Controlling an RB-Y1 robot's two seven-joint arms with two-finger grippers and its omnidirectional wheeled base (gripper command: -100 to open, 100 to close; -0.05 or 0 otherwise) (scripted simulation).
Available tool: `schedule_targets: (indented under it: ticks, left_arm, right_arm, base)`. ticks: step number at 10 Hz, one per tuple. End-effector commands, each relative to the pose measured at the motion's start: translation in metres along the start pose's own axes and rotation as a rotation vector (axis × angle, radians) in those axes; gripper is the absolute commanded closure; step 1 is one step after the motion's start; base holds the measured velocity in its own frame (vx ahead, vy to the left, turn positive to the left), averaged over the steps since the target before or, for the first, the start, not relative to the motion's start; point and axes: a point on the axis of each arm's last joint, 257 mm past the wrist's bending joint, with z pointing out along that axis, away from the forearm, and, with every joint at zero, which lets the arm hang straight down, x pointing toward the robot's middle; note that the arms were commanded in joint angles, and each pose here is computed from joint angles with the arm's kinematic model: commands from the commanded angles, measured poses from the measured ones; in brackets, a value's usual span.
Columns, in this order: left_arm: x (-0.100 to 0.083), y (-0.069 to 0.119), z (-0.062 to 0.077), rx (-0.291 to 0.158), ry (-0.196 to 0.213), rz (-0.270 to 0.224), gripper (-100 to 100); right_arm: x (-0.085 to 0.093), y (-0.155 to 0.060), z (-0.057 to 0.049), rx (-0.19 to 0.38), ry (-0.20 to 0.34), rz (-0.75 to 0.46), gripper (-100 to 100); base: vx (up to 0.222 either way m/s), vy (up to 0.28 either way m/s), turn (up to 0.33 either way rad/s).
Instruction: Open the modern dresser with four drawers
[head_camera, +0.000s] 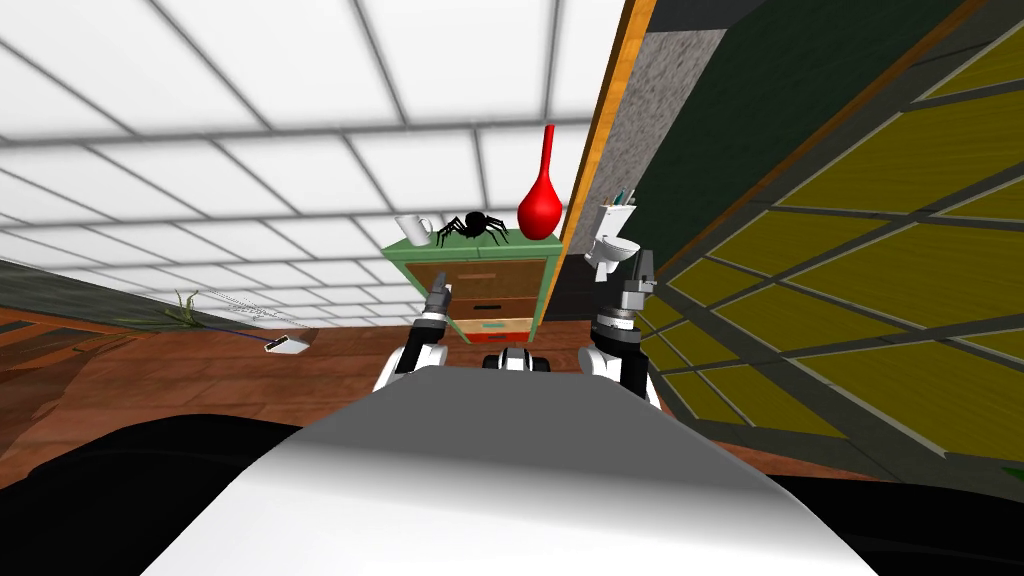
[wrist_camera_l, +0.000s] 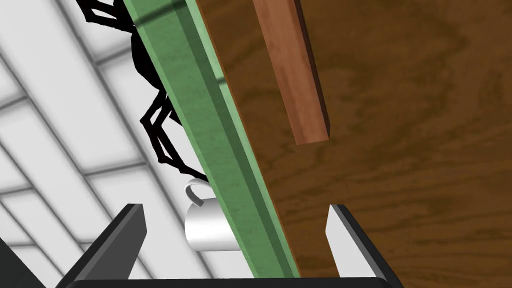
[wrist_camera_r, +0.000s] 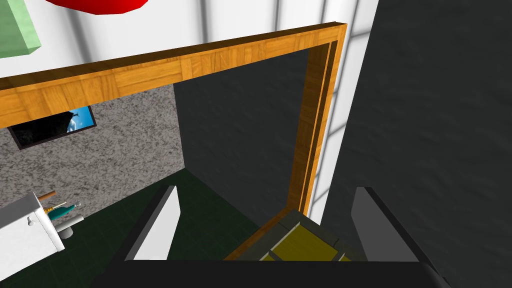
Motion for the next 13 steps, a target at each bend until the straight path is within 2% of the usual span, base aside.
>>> schedule_targets:
  ticks: [1, 9, 10, 11, 12, 13]
  left_arm:
    - [0.004, 0.014, -0.001, -0.051, 0.019, 0.011, -100]
    - [0.014, 0.058, -0.005, -0.202, 0.073, 0.052, -100]
    - [0.014, 0.054, -0.004, -0.186, 0.068, 0.047, -100]
    - [0.012, 0.049, -0.005, -0.192, 0.066, 0.049, -100]
    - [0.013, 0.052, -0.005, -0.190, 0.067, 0.048, -100]
    - [0.013, 0.052, -0.006, -0.191, 0.067, 0.048, 100]
  right_arm:
    - [0.000, 0.000, 0.000, 0.000, 0.000, 0.000, 0]
    - [0.000, 0.000, 0.000, 0.000, 0.000, 0.000, 0]
    - [0.000, 0.000, 0.000, 0.000, 0.000, 0.000, 0]
    - [0.000, 0.000, 0.000, 0.000, 0.000, 0.000, 0]
    - [0.000, 0.000, 0.000, 0.000, 0.000, 0.000, 0]
    - [0.000, 0.000, 0.000, 0.000, 0.000, 0.000, 0]
  base:
    - [0.018, -0.006, -0.036]
    - [0.020, -0.007, -0.037]
    - [0.008, -0.002, -0.009]
    - [0.074, 0.014, -0.021]
    - [0.047, 0.010, -0.006]
    - [0.007, 0.002, 0.001]
